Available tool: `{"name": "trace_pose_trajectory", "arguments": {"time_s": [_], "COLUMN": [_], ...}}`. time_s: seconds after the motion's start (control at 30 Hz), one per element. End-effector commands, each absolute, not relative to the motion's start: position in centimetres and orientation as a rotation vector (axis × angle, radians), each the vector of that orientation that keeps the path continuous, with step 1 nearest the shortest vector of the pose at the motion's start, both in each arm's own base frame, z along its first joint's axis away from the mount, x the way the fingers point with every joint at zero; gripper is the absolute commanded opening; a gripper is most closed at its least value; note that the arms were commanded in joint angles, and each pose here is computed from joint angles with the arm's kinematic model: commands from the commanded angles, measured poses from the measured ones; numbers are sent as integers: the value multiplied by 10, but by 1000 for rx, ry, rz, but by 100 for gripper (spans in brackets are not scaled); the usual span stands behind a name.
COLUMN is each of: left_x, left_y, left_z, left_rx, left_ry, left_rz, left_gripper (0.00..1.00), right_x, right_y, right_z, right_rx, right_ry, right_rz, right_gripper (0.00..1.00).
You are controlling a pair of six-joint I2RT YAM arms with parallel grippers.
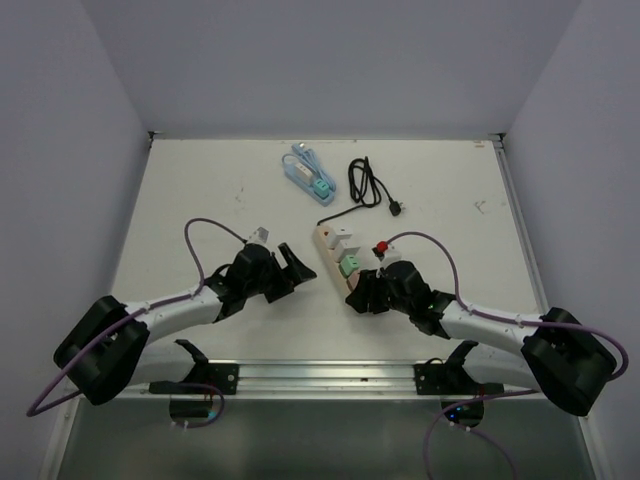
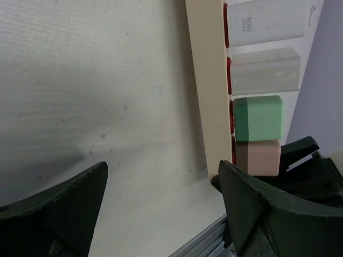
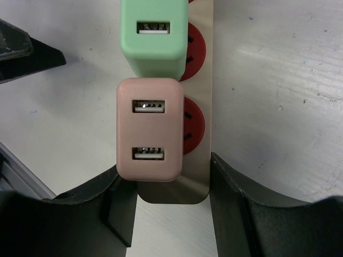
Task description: Pull the plug off the socket
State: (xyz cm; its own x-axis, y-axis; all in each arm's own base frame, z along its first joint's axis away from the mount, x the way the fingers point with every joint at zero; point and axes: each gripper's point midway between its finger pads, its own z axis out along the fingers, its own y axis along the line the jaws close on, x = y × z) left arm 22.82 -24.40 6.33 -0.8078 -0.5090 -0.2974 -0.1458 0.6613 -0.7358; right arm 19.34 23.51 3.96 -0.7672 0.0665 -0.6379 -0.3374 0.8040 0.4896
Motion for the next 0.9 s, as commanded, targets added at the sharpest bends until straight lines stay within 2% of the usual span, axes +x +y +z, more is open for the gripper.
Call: {"name": "trace_pose_trajectory", "arguments": {"time_s": [0.0,0.23,0.57,0.87], "left_x": [262,296,346,359], "left_y": [-257,-256,-264,-284], "left_z": [99,100,82,59], "left_rx": [-537,-650,-800,-774], "left_ry": [2217,2178,2164,2225], "left_rz": [-1065,-976,-994,-1034], "left_gripper": [87,87,86,83], "right_x": [204,191,182,181], "right_y": [261,258,257,260], "right_z": [80,70,66,63], "right_rx": [-217,-259,-293,-315], "right_ry": [2173,2198,2198,2202], "right_rz": [930,946,981,992], "right_gripper": [0,0,0,0]}}
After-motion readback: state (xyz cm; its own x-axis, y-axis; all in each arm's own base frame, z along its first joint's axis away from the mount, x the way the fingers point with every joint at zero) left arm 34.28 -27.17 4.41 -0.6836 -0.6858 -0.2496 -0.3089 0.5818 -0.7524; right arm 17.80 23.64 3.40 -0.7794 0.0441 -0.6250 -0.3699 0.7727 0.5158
